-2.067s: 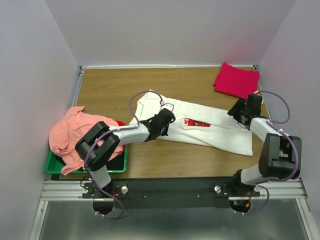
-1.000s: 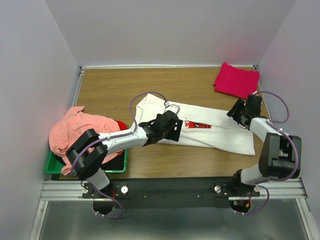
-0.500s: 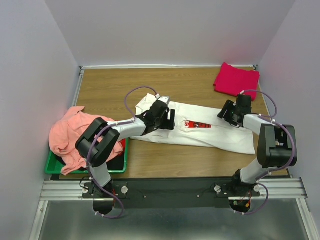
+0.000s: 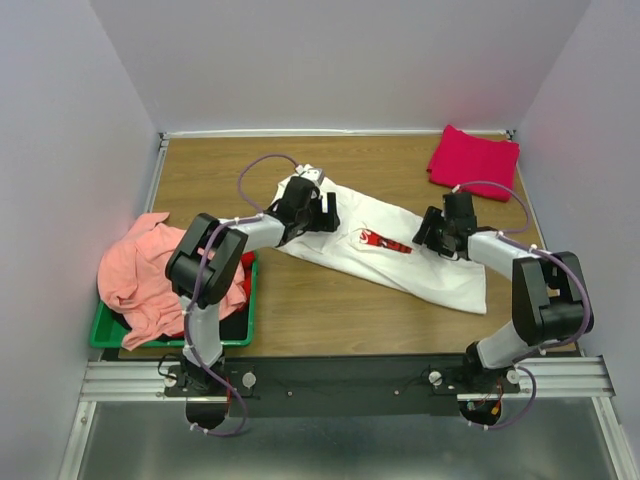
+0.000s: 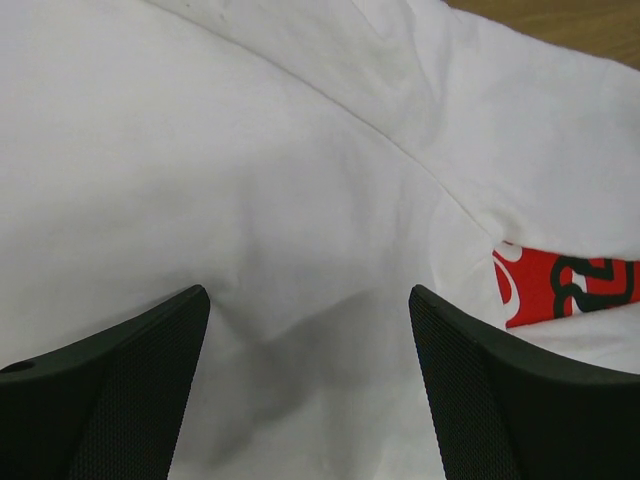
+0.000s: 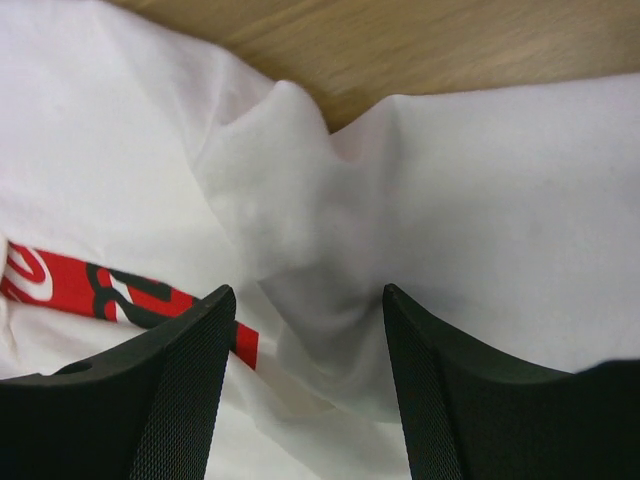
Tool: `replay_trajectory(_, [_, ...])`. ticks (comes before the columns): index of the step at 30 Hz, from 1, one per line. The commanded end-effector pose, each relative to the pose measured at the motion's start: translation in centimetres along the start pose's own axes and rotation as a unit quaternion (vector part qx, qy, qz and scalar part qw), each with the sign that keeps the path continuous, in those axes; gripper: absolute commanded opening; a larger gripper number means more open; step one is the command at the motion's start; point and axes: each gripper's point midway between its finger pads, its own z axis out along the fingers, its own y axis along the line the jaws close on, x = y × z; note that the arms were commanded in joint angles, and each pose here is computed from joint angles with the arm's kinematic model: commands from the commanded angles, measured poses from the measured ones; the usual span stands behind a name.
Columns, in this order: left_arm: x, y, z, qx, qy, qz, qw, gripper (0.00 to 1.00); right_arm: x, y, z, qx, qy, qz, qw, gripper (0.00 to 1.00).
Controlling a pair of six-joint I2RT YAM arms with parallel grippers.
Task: Fold and stack the t-shirts
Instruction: Fold the tshirt
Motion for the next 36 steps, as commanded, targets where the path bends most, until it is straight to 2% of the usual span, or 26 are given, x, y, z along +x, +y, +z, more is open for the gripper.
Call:
replay_trajectory(1, [-0.7, 3.1, 1.9, -0.013, 0.025, 0.012, 1.0, 0.89, 7.2, -1.3, -1.4, 0.051, 0.092, 0.0, 0.994, 0.68])
replay_trajectory(8, [-6.6, 3.4, 2.1, -0.022, -0.011, 0.03, 0.999, 0.89, 6.6, 0.5, -4.3, 0.056, 0.058, -0.009, 0.997, 0.68])
replay_trajectory(12, [-8.7, 2.1, -0.7, -0.016, -0.036, 0.032, 0.999, 0.89, 4.3, 1.8, -6.1, 0.038, 0.021, -0.02, 0.999, 0.68])
replay_trajectory(15, [-7.9, 1.8, -2.2, -0.014, -0.037, 0.024, 0.999, 0.89, 3.7, 2.3, -6.6, 0.024, 0.012, -0.04, 0.999, 0.68])
replay_trajectory(18, [-4.9, 1.2, -4.0, 0.01, -0.02, 0.016, 1.0, 0.9, 3.9, 1.8, -6.5, 0.032, 0.01, -0.061, 0.998, 0.68])
replay_trajectory(22, [-1.9, 0.4, -4.3, 0.032, 0.006, 0.016, 0.999, 0.9, 4.4, 1.9, -5.7, 0.022, 0.016, -0.071, 0.997, 0.68])
replay_trajectory(32, [0.9, 1.6, -0.4, 0.041, 0.045, -0.003, 0.998, 0.91, 6.5, 1.8, -4.0, 0.013, 0.046, -0.063, 0.997, 0.68])
replay_trajectory(36, [-0.3, 1.1, 1.0, 0.066, 0.041, -0.004, 0.997, 0.9, 7.6, 1.4, -4.1, 0.019, 0.059, -0.04, 0.997, 0.68])
